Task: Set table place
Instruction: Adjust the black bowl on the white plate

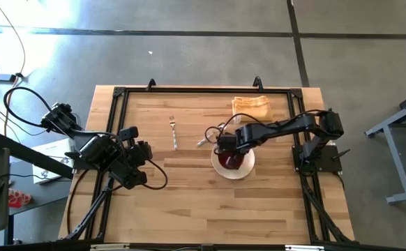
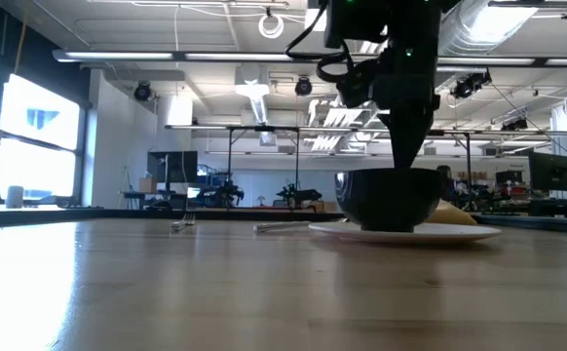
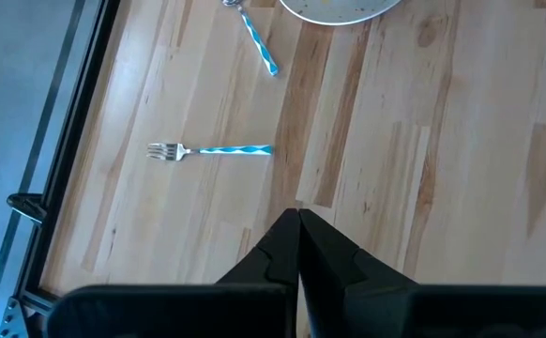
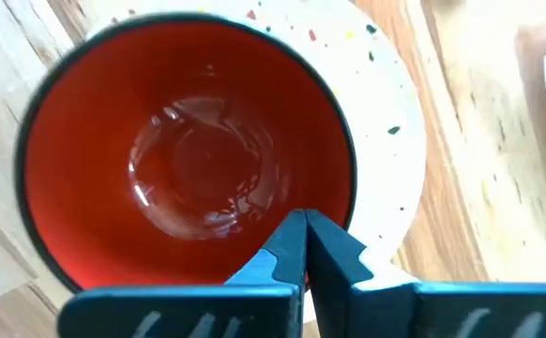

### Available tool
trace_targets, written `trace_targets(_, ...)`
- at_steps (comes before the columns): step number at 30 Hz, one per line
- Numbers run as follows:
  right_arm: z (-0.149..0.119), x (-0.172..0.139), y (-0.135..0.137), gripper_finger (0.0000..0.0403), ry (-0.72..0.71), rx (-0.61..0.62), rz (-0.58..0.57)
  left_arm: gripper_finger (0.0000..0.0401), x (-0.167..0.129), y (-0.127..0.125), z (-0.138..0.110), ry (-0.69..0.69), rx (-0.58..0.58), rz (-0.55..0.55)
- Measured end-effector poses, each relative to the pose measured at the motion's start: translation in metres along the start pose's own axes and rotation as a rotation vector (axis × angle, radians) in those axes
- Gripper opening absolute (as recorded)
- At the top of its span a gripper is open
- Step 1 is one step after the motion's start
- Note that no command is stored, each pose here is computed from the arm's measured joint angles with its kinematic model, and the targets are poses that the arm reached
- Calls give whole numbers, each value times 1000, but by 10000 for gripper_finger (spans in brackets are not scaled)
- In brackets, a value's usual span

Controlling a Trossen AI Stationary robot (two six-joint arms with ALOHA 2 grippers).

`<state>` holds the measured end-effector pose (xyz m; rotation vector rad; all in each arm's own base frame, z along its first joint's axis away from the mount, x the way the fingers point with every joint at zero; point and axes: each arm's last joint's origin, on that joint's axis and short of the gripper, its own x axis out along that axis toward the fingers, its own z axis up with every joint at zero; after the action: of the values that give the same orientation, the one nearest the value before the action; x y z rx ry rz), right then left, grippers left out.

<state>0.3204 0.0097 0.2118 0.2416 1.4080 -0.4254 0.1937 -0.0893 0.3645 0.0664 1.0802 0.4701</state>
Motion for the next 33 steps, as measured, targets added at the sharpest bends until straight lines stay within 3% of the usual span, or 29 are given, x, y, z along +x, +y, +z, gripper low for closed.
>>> trace_targets(14, -15, 15, 3, 0, 71, 2, 14, 0, 0, 0, 0, 5, 4, -6)
trace_targets(33, -6, 17, -11, 0, 30, 17, -35, 0, 0, 0, 0, 5, 3, -6)
